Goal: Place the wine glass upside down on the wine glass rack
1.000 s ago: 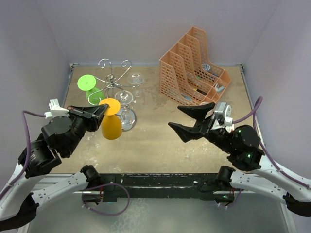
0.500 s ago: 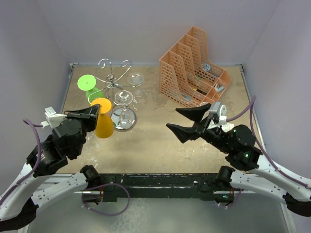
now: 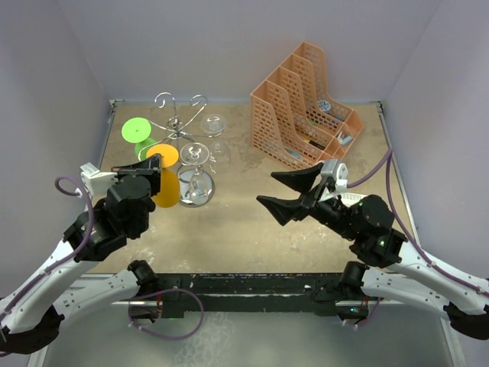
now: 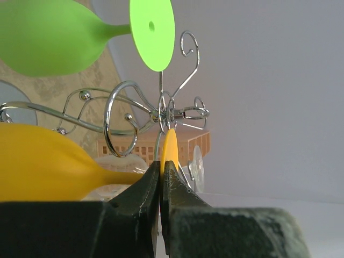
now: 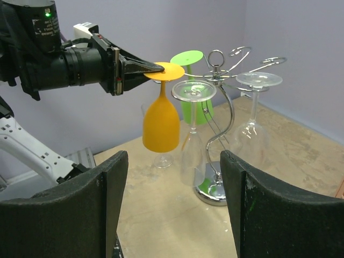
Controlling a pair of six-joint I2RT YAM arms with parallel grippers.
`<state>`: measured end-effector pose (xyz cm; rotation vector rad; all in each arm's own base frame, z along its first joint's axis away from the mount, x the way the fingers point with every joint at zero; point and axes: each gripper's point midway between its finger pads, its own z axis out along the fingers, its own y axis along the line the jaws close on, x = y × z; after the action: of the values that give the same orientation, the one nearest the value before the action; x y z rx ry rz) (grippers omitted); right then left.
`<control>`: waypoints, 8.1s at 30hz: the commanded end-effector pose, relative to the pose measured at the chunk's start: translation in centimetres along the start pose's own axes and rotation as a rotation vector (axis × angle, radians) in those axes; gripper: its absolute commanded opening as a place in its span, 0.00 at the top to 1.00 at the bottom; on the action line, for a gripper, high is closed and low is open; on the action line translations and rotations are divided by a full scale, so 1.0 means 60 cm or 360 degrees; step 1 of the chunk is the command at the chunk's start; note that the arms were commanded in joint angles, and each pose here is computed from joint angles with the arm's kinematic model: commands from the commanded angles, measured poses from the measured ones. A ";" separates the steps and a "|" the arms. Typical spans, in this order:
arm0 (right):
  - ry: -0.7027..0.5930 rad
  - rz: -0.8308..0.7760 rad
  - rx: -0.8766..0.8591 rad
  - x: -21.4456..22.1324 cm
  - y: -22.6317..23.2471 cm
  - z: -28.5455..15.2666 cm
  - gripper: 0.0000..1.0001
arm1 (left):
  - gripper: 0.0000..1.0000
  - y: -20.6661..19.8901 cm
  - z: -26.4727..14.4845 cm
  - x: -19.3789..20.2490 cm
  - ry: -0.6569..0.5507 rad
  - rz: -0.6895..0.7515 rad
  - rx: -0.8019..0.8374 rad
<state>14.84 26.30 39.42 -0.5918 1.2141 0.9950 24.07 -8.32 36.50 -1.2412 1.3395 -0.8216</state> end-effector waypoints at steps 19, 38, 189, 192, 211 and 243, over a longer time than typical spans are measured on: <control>-0.0190 0.0126 -0.0093 -0.050 0.023 -0.009 0.29 | 1.00 -0.041 0.037 -0.033 -0.0413 -0.0031 0.0048; -0.0212 0.0131 -0.0096 -0.067 0.025 -0.017 0.29 | 1.00 -0.057 0.061 -0.066 -0.0689 -0.0102 0.0003; 0.0907 0.0176 0.1938 0.210 -0.436 -0.155 0.60 | 0.47 -0.190 -0.157 0.055 0.0546 0.1263 0.1354; 0.0965 0.0151 0.2038 0.229 -0.450 -0.173 0.67 | 0.47 -0.188 -0.156 0.062 0.0562 0.1264 0.1364; 0.0750 0.0310 0.1816 0.216 -0.423 -0.135 0.98 | 0.47 -0.219 -0.153 0.092 0.0613 0.0980 0.1422; -0.1065 0.0365 0.0558 -0.253 -0.168 -0.112 1.00 | 0.42 -0.300 -0.063 0.380 0.1181 0.0121 0.1203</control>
<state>23.63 12.12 45.27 0.1767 1.0791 0.8720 27.67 -34.86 42.69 -0.1842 1.6061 -1.4108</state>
